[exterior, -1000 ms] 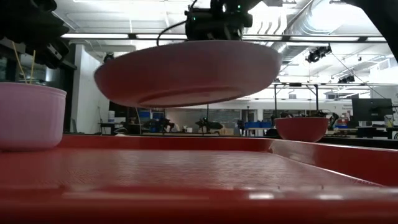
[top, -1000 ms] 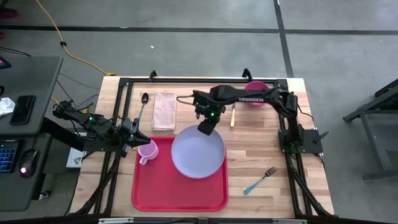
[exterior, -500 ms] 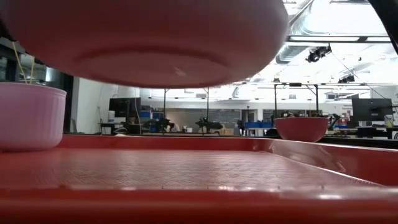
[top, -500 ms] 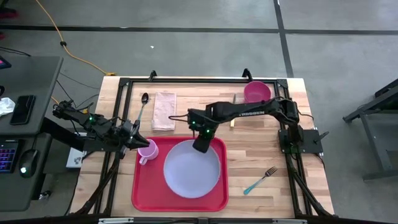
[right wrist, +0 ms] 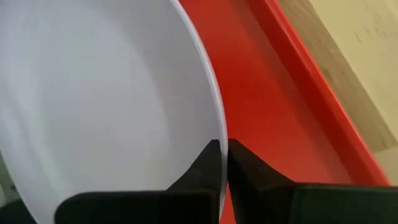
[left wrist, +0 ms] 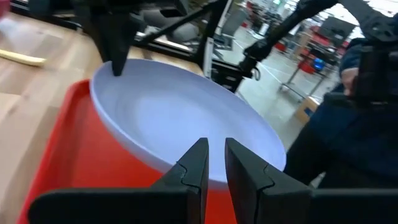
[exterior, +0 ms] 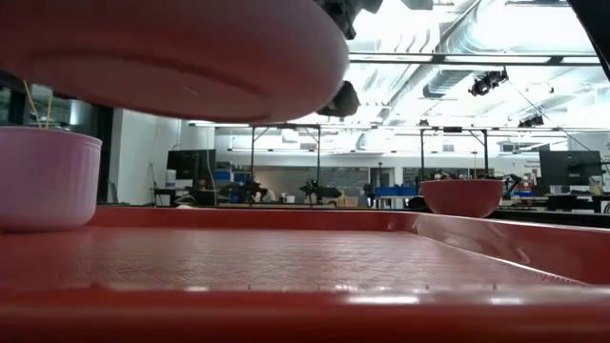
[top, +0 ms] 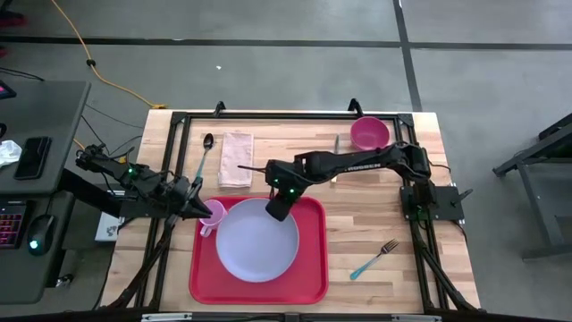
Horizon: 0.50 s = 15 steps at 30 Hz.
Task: Set up tray
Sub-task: Put the blue plate on the bottom of the pink mug on the orange serving tray
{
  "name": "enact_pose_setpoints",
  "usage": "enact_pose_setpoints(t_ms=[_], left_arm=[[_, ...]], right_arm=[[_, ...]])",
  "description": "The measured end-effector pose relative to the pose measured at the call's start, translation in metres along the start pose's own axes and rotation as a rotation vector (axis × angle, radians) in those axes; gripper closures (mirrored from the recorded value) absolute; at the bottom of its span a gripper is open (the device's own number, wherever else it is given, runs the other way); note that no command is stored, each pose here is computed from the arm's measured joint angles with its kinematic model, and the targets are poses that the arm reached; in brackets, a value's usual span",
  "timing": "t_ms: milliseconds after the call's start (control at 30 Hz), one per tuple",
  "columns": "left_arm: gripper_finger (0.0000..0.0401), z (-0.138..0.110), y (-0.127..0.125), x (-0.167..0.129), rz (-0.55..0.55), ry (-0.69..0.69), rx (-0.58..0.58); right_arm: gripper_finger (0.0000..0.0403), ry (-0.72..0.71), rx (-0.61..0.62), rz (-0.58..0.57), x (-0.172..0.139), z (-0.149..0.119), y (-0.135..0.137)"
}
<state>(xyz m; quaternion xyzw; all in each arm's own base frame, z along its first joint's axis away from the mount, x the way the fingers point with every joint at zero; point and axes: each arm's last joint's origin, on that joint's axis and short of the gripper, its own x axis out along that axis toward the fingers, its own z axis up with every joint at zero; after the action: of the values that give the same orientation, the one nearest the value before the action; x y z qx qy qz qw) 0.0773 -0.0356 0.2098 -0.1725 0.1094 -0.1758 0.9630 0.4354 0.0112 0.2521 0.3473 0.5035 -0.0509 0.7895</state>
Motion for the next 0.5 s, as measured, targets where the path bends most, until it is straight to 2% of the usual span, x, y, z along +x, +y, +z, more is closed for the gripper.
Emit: enact_pose_setpoints(t_ms=[200,500], left_arm=[[0.0316,-0.001,-0.001,0.0,-0.049,0.02,0.003],[0.0316,-0.001,-0.001,0.0,-0.051,0.02,0.031]], right_arm=[[0.0403,-0.016,0.057,-0.019,0.001,-0.001,0.001],[0.0403,-0.008,0.112,-0.058,0.015,-0.012,0.011]])
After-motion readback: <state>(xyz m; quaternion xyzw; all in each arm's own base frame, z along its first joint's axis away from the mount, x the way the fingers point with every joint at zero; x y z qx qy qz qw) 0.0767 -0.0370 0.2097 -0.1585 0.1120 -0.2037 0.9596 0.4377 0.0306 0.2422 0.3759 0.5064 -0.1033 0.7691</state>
